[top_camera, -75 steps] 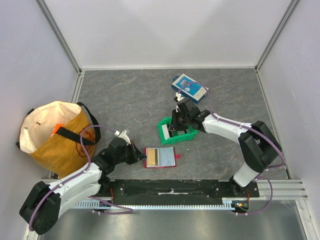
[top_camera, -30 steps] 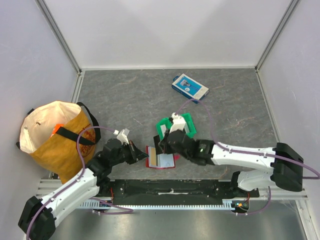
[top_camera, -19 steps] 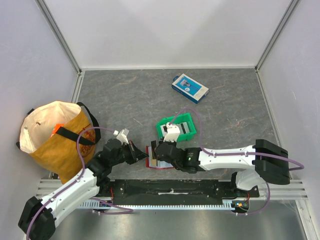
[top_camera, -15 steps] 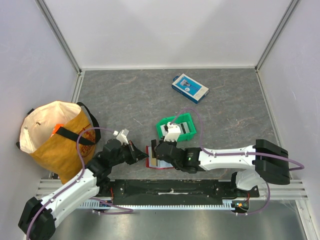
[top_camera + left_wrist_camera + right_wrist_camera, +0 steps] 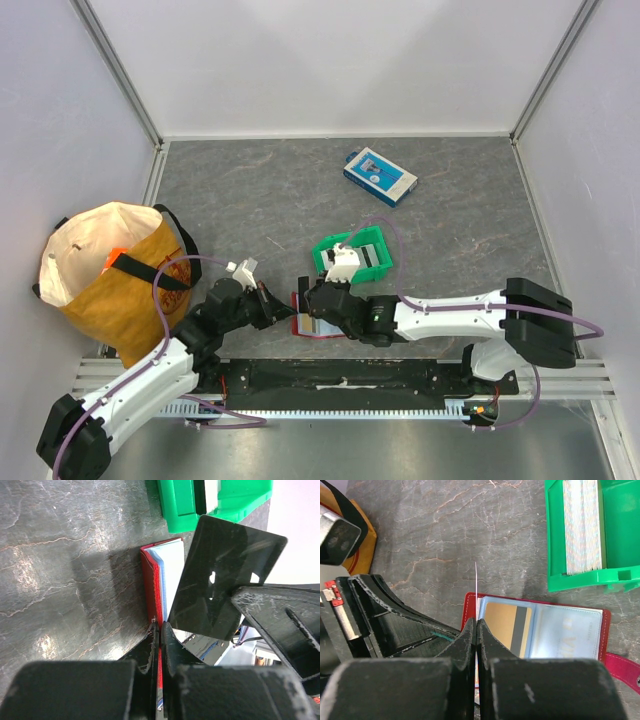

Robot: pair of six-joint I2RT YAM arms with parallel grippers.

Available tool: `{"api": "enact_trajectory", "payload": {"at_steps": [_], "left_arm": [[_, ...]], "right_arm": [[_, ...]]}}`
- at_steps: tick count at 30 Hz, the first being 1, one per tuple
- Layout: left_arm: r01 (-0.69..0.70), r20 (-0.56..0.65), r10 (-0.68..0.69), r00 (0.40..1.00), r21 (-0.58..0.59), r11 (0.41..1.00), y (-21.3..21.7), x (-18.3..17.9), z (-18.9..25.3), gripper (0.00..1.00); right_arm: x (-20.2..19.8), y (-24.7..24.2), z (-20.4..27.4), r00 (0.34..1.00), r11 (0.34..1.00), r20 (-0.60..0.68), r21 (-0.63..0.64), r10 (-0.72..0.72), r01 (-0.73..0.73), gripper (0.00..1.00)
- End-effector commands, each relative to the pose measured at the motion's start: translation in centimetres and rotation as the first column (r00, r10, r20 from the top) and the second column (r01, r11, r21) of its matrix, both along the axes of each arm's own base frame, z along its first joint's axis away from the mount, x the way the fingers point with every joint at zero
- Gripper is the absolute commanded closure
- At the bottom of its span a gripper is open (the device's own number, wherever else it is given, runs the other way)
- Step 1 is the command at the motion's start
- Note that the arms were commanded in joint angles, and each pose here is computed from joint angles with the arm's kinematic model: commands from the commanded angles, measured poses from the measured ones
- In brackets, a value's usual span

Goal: Put the credit cards into the card holder
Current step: Turn over the card slot in the card holder.

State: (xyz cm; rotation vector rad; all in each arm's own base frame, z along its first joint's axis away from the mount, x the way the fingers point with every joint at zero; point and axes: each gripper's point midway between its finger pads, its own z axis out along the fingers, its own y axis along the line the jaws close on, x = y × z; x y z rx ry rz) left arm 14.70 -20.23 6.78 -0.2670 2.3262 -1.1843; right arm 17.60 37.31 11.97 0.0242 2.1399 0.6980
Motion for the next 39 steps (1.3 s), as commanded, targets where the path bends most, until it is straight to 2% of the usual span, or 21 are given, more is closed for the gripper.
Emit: {"api": "enact_trajectory", "payload": {"at_steps": [1, 9, 15, 21, 32, 39], "left_arm": [[0.005, 0.001, -0.005, 1.0, -0.039, 0.999, -0.4, 0.0, 0.7, 0.98], [0.001, 0.007, -0.001, 1.0, -0.038, 0.999, -0.4, 0.1, 0.8, 0.98], [0.001, 0.014, 0.0, 1.0, -0.032, 0.999, -0.3, 0.2, 0.8, 0.98], [0.01, 0.021, -0.009, 1.0, -0.036, 0.999, -0.5, 0.2, 1.1, 0.98], [0.012, 0.022, -0.011, 1.0, -0.043, 0.999, -0.5, 0.1, 1.4, 0.98], [0.015, 0.025, -0.014, 1.0, -0.047, 0.999, -0.6, 0.1, 1.5, 0.98]], "right_arm": [[0.4, 1.4, 1.2, 1.0, 0.999, 0.011, 0.051, -0.019, 0.019, 1.0], [0.4, 0.5, 0.7, 0.999, 0.998, 0.031, -0.063, -0.025, 0.027, 1.0], [-0.1, -0.2, 0.1, 0.999, 0.978, 0.051, -0.21, -0.003, 0.014, 1.0], [-0.3, 0.1, -0.2, 0.998, 0.965, 0.055, -0.264, 0.016, -0.001, 1.0], [0.0, 1.0, 3.9, 0.996, 0.992, 0.089, -0.124, -0.007, 0.018, 1.0], [-0.1, 2.1, 3.3, 0.997, 0.994, 0.075, -0.108, 0.01, -0.001, 1.0]]}}
